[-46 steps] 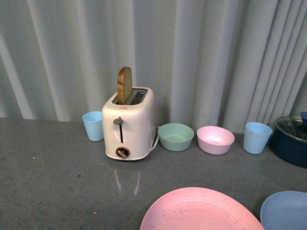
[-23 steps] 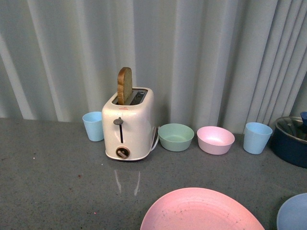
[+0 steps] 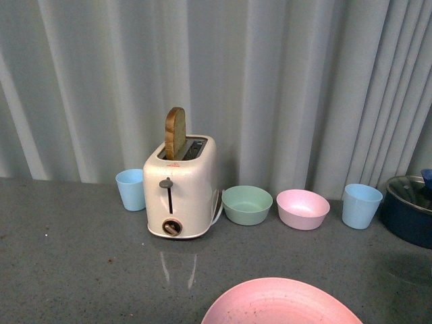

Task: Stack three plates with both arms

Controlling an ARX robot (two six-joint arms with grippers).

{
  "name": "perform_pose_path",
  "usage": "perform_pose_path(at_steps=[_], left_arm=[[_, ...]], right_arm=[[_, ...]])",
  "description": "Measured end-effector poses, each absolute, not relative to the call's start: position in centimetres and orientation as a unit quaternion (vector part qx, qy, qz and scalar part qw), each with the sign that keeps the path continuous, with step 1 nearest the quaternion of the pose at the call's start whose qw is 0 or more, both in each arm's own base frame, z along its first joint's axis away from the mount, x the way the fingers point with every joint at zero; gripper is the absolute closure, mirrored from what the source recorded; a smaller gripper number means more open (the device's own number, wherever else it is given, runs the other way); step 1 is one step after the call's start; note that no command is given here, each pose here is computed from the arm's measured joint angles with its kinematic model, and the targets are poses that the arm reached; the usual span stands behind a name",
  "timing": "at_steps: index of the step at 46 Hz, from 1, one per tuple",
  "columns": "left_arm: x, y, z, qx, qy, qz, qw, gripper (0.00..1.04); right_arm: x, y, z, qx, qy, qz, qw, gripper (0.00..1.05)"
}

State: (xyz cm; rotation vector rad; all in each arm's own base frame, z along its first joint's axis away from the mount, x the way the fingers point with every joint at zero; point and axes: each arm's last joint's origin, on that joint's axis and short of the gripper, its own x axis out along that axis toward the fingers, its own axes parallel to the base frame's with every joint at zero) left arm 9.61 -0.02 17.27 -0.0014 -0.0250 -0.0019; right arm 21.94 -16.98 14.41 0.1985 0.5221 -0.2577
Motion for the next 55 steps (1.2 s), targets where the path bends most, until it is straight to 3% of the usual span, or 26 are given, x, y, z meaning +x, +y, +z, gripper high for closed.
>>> perform_pose_path(at_steps=[18, 30, 38, 55], left_arm=[[9.6, 0.0, 17.3, -0.001, -0.012, -0.001, 1.000, 0.07], [9.6, 0.0, 17.3, -0.001, -0.012, -0.001, 1.000, 0.07], [9.6, 0.0, 17.3, -0.001, -0.012, -0.001, 1.000, 0.07], [9.6, 0.0, 17.3, -0.001, -0.012, -0.001, 1.000, 0.07]], right_arm=[[24.9, -8.0, 19.6, 0.099, 0.193, -0.030, 0.976, 1.02], [26.7, 0.8, 16.8, 0.120, 0.242, 0.069, 0.960, 1.02], [26.8, 2.9, 14.9, 0.139, 0.272, 0.086, 0.948, 1.02], [26.5, 2.8, 11.5, 0.149, 0.330, 0.069, 0.930, 1.02]])
